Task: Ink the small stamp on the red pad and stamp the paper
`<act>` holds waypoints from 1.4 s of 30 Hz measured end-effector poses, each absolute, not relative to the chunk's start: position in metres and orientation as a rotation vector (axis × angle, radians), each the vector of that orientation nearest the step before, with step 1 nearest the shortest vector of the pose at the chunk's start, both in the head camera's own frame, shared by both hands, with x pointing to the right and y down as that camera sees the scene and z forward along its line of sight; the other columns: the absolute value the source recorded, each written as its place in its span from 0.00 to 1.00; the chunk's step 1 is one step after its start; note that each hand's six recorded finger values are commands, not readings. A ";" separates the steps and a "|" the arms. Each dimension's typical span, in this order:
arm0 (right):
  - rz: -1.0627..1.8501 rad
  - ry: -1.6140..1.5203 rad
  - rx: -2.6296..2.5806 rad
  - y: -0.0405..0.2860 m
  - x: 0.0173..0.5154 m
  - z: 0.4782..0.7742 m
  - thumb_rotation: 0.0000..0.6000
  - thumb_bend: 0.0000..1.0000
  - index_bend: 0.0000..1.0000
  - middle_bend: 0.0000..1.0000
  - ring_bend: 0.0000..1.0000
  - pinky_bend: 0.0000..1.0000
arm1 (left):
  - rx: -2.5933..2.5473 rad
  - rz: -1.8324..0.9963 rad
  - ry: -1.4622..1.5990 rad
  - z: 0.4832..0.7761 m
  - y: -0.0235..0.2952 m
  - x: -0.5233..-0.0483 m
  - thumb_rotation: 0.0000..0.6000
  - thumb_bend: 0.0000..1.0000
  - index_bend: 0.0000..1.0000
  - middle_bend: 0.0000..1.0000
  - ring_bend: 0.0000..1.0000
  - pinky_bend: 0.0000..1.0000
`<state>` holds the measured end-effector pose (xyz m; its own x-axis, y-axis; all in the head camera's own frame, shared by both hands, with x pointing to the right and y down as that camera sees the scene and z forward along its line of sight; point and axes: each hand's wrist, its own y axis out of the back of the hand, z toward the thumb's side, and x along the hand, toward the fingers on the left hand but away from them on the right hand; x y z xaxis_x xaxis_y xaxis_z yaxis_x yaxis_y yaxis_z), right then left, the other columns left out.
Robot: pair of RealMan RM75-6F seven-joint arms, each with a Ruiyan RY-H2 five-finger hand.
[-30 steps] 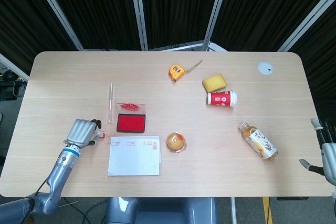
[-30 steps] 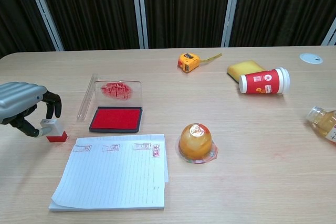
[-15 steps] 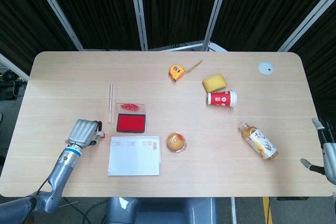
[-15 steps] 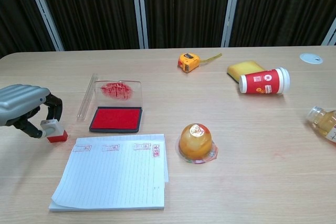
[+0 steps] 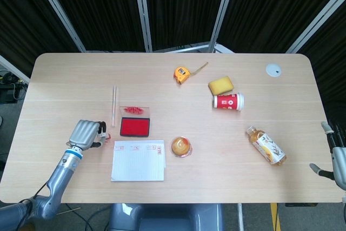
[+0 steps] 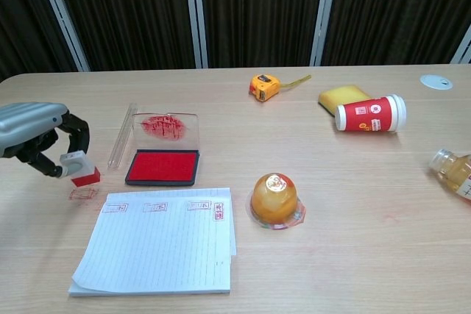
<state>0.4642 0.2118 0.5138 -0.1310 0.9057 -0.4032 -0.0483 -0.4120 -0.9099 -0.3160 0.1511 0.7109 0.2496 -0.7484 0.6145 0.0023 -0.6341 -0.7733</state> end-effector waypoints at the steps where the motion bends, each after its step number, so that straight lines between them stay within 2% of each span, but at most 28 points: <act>1: 1.642 -1.011 -1.392 0.212 0.464 0.514 1.00 0.00 0.00 0.00 0.00 0.00 | -1.870 -1.431 0.689 0.708 0.148 -0.314 1.00 0.34 0.53 0.55 0.84 0.91; 10: 1.634 -1.025 -1.375 0.206 0.468 0.516 1.00 0.00 0.00 0.00 0.00 0.00 | -1.975 -1.255 0.712 0.683 0.097 -0.261 1.00 0.34 0.55 0.55 0.84 0.91; 17: 1.649 -1.047 -1.358 0.203 0.475 0.519 1.00 0.00 0.00 0.00 0.00 0.00 | -1.990 -1.239 0.652 0.700 0.079 -0.235 1.00 0.35 0.56 0.55 0.84 0.91; 27: 1.680 -1.072 -1.306 0.199 0.488 0.517 1.00 0.00 0.00 0.00 0.00 0.00 | -2.018 -1.305 0.564 0.732 0.077 -0.223 1.00 0.36 0.57 0.55 0.84 0.91; 31: 1.691 -1.070 -1.299 0.199 0.491 0.518 1.00 0.00 0.00 0.00 0.00 0.00 | -2.027 -1.324 0.544 0.739 0.081 -0.224 1.00 0.39 0.57 0.56 0.84 0.91; 42: 1.704 -1.078 -1.292 0.198 0.496 0.518 1.00 0.00 0.00 0.00 0.00 0.00 | -2.025 -1.351 0.516 0.755 0.089 -0.224 1.00 0.39 0.58 0.56 0.84 0.91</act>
